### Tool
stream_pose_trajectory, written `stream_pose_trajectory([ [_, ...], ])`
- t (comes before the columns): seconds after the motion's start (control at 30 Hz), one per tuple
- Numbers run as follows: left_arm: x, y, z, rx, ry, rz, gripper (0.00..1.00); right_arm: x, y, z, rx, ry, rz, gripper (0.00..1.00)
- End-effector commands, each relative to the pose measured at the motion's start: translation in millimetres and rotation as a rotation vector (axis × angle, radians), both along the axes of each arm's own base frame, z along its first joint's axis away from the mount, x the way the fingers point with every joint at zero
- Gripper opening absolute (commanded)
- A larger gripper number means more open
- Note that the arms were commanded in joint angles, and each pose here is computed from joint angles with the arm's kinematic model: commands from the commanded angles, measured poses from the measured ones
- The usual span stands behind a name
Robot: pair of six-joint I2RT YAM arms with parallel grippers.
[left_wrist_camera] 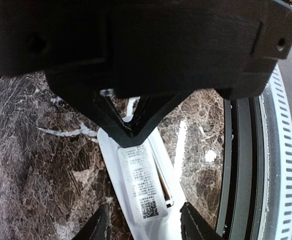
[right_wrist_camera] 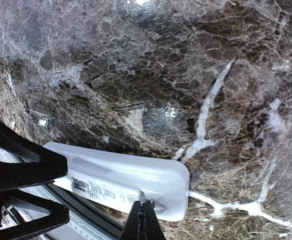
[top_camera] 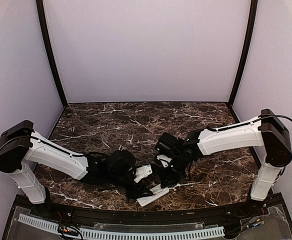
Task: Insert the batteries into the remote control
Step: Pick up the battery cover from the remote control without the battery cover.
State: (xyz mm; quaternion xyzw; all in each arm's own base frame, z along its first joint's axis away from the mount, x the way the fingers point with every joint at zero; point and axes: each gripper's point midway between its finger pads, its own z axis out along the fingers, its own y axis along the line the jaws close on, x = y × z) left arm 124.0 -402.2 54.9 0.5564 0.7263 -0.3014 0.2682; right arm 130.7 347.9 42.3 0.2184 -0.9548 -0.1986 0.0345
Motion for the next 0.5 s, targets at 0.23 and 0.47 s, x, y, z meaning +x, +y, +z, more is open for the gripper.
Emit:
stream_pose_trajectory([
  [0.23,2,-5,2,-0.038,0.089,0.026,0.47,-2,12,16,0.086,-0.046,0.075,0.0],
  [0.47,-3,-4,3,-0.049,0.129,0.023,0.47,0,11,26,0.109,-0.066,0.082,0.0],
])
